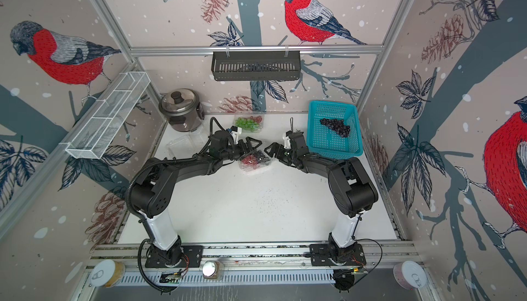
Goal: Pack grapes into containers
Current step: Move the packing box to the center of the board.
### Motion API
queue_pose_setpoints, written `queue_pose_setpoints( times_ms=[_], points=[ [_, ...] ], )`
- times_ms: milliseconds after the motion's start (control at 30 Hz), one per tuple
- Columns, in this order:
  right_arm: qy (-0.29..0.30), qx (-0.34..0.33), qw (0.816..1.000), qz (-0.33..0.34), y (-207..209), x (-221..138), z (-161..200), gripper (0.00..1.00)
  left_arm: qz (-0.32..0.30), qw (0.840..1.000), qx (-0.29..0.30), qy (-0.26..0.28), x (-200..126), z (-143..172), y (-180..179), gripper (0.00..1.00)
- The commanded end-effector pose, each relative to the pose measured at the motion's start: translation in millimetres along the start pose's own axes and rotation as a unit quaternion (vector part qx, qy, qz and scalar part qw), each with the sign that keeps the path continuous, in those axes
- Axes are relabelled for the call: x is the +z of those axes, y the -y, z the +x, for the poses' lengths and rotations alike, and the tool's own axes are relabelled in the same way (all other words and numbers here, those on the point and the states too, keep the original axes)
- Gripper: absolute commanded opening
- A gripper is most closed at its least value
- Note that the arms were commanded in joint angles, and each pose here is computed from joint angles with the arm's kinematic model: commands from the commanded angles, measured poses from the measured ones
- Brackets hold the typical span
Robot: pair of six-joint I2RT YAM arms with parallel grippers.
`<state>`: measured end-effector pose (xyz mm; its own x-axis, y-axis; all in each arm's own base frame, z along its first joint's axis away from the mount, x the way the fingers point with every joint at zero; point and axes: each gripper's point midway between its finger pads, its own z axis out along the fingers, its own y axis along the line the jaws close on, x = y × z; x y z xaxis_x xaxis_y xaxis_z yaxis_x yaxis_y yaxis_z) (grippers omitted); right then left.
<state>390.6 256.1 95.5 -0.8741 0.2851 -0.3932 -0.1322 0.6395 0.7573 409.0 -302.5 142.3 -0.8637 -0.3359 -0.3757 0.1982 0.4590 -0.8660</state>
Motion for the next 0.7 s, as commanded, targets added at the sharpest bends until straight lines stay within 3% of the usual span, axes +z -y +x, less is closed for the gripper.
queue_pose_setpoints(
  times_ms=[0,333,667],
  points=[
    [0.030,-0.010,0.999,-0.034,-11.7,-13.0,-4.1,0.85,0.011,1.000,0.006,0.006,1.2,-2.6,4.4,0.97],
    [0.072,0.042,0.993,-0.084,-3.0,-37.4,10.3,0.64,0.008,1.000,0.010,0.006,0.2,-2.8,3.9,0.97],
    [0.085,0.090,0.985,-0.117,2.4,-32.6,11.8,0.48,-0.004,1.000,0.008,0.001,-4.1,6.2,-4.6,0.97]
  ],
)
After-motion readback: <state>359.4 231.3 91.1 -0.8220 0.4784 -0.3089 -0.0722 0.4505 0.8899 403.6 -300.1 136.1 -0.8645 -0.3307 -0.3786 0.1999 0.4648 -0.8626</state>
